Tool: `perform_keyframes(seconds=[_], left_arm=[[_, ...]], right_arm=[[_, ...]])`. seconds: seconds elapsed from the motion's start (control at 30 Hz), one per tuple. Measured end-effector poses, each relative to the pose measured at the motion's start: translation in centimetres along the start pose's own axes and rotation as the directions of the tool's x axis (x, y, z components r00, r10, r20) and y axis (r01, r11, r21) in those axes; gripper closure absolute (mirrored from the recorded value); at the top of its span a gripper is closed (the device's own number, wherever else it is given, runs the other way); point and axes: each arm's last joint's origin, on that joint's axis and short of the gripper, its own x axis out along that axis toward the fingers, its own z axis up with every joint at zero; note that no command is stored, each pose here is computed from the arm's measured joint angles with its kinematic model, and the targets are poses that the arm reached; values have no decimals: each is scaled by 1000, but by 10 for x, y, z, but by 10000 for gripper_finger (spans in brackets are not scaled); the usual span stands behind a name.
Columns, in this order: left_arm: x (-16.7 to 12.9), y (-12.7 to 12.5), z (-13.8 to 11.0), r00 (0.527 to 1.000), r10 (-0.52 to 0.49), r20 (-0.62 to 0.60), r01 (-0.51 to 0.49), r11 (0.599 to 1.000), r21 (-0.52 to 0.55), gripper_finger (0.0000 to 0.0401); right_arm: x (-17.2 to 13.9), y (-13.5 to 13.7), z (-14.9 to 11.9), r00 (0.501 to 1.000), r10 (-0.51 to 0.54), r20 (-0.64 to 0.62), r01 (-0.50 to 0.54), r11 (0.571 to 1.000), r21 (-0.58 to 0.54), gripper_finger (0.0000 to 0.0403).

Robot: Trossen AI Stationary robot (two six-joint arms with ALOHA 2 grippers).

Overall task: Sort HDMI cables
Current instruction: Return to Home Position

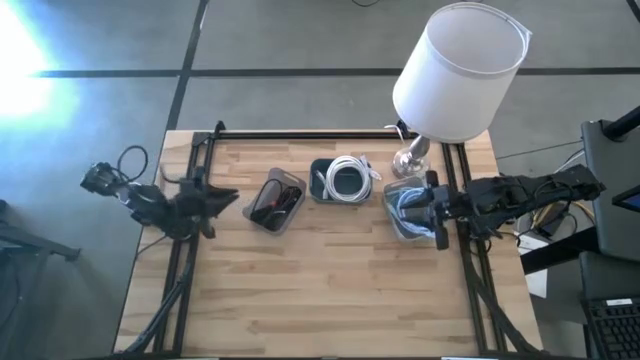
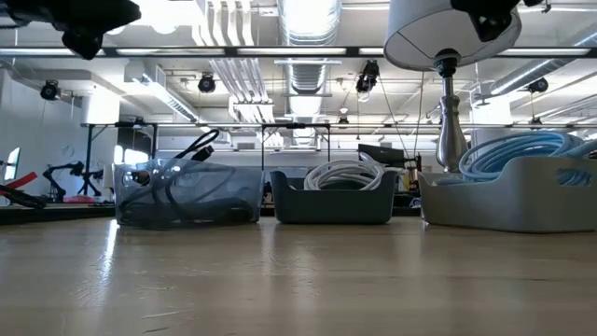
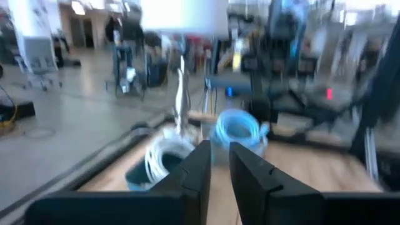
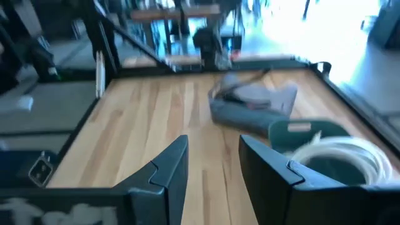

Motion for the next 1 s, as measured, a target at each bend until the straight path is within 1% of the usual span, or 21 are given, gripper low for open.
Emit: perform_keyframes(seconds=[0.07,0.17,0.23,0.3,0.47,0.53,0.63,0.7,0.83,0.9,0.93,1.0], left_arm=[[-3,3,-4,999,2,50,-2,1000,-15,339],[-6,7,-14,994,1,109,-2,1000,6,339],[-10,11,-15,986,4,165,-4,1000,-3,339],[-12,14,-19,981,11,193,-7,1000,-20,339],[-15,18,-36,975,13,220,-8,1000,-24,339],[-13,18,-43,978,35,208,-36,999,1,339],[-11,18,-47,974,82,212,-83,997,-4,339],[-9,18,-55,976,99,196,-104,995,11,339],[-6,18,-62,974,121,191,-127,992,15,339],[-4,19,-69,974,142,175,-150,988,34,339],[-3,19,-71,972,161,171,-170,985,37,339],[-1,21,-79,960,234,153,-241,970,29,339]], right_arm=[[-2,-2,-9,998,15,67,-15,1000,-7,271],[-3,-5,-23,989,31,147,-29,999,-16,275],[-3,-7,-35,983,34,182,-30,999,-30,278],[-2,-9,-44,976,36,217,-29,999,-36,280],[0,-12,-64,950,46,308,-27,997,-66,283],[0,-14,-71,939,44,340,-15,996,-87,281],[0,-18,-79,919,23,393,19,995,-103,277],[0,-22,-85,915,3,404,41,994,-101,274],[4,-29,-99,926,-48,376,83,994,-77,269],[5,-32,-104,926,-70,370,102,993,-66,267],[6,-34,-106,926,-80,369,111,992,-63,266],[6,-36,-110,926,-95,365,124,991,-56,266]])
